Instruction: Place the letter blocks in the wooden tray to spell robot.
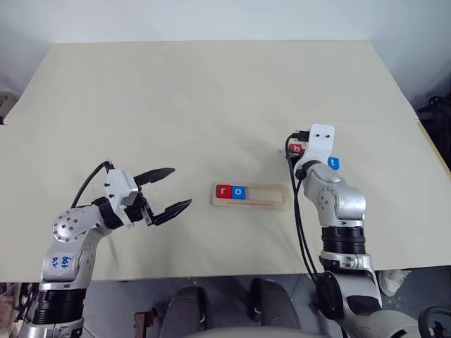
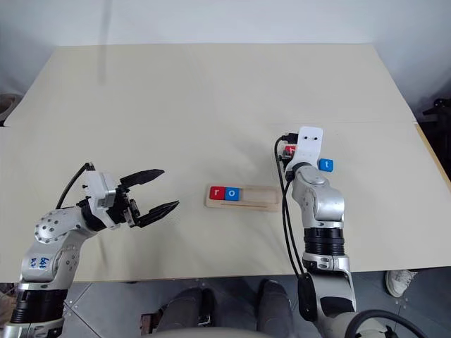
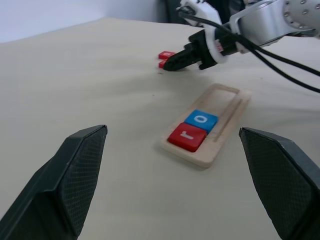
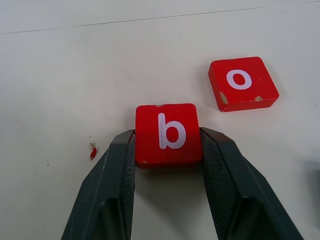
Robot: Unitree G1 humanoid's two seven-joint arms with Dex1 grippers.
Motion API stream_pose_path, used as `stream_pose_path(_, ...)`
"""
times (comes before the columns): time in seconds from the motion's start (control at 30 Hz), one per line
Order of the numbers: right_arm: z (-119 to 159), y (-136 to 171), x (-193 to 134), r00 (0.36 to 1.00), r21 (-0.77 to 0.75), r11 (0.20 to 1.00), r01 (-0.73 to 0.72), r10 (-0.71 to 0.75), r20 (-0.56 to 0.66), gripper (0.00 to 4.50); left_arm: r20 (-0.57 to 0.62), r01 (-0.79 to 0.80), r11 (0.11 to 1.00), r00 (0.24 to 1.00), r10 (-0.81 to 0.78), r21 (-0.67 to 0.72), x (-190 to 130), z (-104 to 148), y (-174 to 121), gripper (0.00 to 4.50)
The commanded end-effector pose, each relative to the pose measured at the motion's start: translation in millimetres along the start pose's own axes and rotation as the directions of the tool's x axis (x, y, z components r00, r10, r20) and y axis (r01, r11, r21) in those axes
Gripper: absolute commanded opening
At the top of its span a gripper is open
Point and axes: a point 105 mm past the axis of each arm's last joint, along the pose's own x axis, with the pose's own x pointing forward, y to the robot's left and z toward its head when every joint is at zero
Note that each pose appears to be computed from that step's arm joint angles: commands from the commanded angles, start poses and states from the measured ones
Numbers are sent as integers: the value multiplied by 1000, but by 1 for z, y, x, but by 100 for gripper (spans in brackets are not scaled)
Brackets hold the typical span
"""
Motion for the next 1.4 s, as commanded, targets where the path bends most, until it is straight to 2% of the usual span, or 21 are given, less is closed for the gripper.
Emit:
stream_pose_path(0.03, 17, 1, -13, 997, -22, 997, -70, 70, 37, 147, 28, 73, 997, 997, -73, 16, 6, 7, -6, 450)
stream_pose_path(0.2, 31, -11, -57, 979, -129, 974, -188, 196, 54, 147, 32, 120, 993, 992, -119, -9, 16, 0, -6, 450)
stream_pose_path(0.37, 8, -40, -103, 989, -186, 971, -149, 147, -27, 147, 37, 151, 988, 988, -150, -42, 21, -9, -4, 450)
stream_pose_path(0.43, 3, -46, -112, 992, -172, 977, -125, 119, -42, 147, 39, 160, 986, 987, -159, -45, 23, -10, -4, 450)
stream_pose_path(0.53, -25, -50, -127, 993, -136, 987, -85, 72, -98, 147, 51, 193, 980, 980, -191, -43, 31, -9, -2, 450)
stream_pose_path(0.73, -46, -46, -125, 991, -89, 993, -78, 67, -117, 147, 62, 215, 976, 975, -213, -24, 36, -4, 0, 450)
stream_pose_path(0.8, -53, -49, -123, 991, -98, 993, -67, 54, -123, 219, 64, 212, 977, 976, -210, -20, 36, -2, 1, 450)
stream_pose_path(0.83, -54, -50, -122, 991, -103, 993, -63, 51, -120, 242, 64, 211, 977, 976, -209, -19, 36, -2, 2, 450)
stream_pose_path(1.0, -39, -45, -121, 971, -125, 965, -229, 216, -106, 412, 61, 200, 980, 978, -199, -13, 32, -2, 1, 450)
stream_pose_path(1.03, -35, -46, -122, 959, -154, 949, -275, 260, -114, 445, 62, 200, 980, 978, -199, -12, 32, -2, 1, 450)
stream_pose_path(1.17, -17, -49, -125, 893, -291, 845, -449, 430, -130, 448, 65, 207, 978, 976, -206, -10, 31, 0, -2, 450)
stream_pose_path(1.23, -10, -48, -128, 816, -381, 728, -571, 553, -167, 448, 65, 220, 975, 973, -219, -7, 30, 1, -5, 450)
stream_pose_path(1.3, -9, -50, -133, 711, -469, 562, -682, 659, -244, 448, 65, 233, 972, 970, -232, -3, 29, 2, -9, 450)
stream_pose_path(1.4, -15, -62, -136, 586, -524, 358, -773, 720, -372, 448, 60, 246, 969, 967, -246, 1, 28, 2, -12, 450)
